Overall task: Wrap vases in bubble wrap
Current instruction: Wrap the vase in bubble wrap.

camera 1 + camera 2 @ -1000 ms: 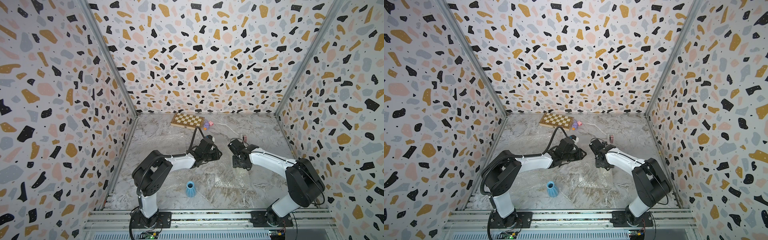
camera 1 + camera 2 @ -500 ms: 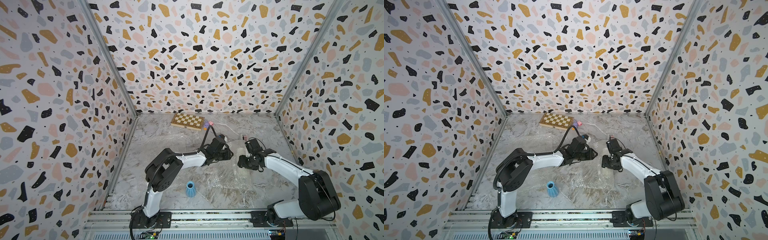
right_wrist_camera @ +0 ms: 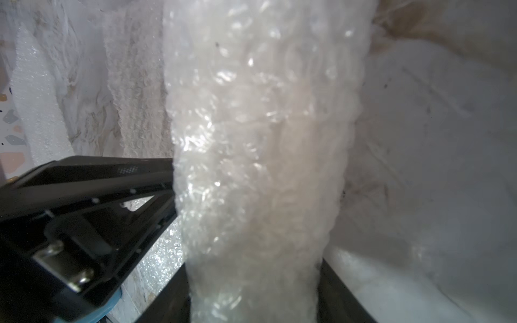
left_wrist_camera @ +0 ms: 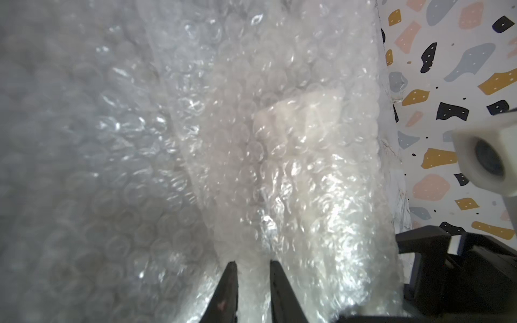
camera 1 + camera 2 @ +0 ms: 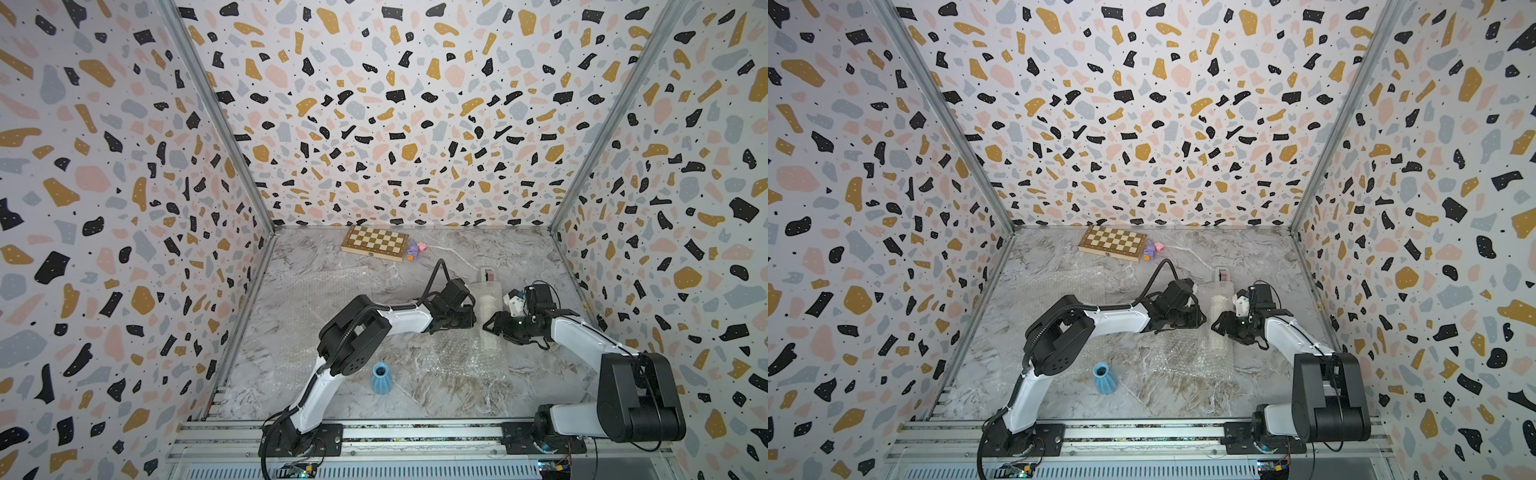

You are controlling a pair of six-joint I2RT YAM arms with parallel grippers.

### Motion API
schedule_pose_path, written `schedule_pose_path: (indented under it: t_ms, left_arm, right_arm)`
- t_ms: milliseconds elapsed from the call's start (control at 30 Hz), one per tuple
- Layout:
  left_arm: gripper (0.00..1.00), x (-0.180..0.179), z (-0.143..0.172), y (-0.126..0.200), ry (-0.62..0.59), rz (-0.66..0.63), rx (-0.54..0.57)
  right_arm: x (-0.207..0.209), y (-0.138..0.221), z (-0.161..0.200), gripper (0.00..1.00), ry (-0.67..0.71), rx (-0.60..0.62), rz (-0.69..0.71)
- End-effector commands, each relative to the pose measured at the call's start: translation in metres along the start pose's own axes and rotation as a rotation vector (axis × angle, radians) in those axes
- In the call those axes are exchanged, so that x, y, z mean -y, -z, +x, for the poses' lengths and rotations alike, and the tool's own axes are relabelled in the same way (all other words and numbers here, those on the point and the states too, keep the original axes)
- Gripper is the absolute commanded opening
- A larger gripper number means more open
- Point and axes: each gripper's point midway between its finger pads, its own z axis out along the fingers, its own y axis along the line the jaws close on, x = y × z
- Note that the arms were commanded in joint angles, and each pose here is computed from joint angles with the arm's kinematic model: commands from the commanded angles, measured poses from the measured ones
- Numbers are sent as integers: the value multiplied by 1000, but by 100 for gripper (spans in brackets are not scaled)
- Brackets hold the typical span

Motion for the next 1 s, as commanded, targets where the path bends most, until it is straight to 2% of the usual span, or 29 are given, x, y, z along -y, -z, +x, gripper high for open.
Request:
schedule_pose_path:
  t_ms: [0,100,233,333,567,633,800,867,967]
  left_arm:
    - [20,0,-8,5,-9,4,57]
    - [21,10,-9,12,-12,39,67]
    - [22,5,-15,22,-7,-2,84]
    - [22,11,-7,4,-14,15,11]
    - [23,7,-1,-15,-20,-20,-14]
    - [23,6,-1,-17,-21,-29,-13]
    - [23,21,1,-23,-39,14,-15]
    - [23,24,5,-26,-44,18,-25]
    - [23,24,7,-29,-33,23,-20]
  right_arm:
    - [3,4,-2,61,-13,12,-17]
    - [5,6,-3,61,-37,31,-69]
    - [4,7,-2,61,-40,36,-80]
    - [5,7,-1,63,-47,40,-82]
    - [10,17,-9,67,-48,82,-32]
    - [12,20,-10,72,-46,89,-11]
    - [15,28,-11,95,-45,101,103]
    - [9,30,-8,98,-30,100,112]
    - [9,28,1,98,-26,88,124]
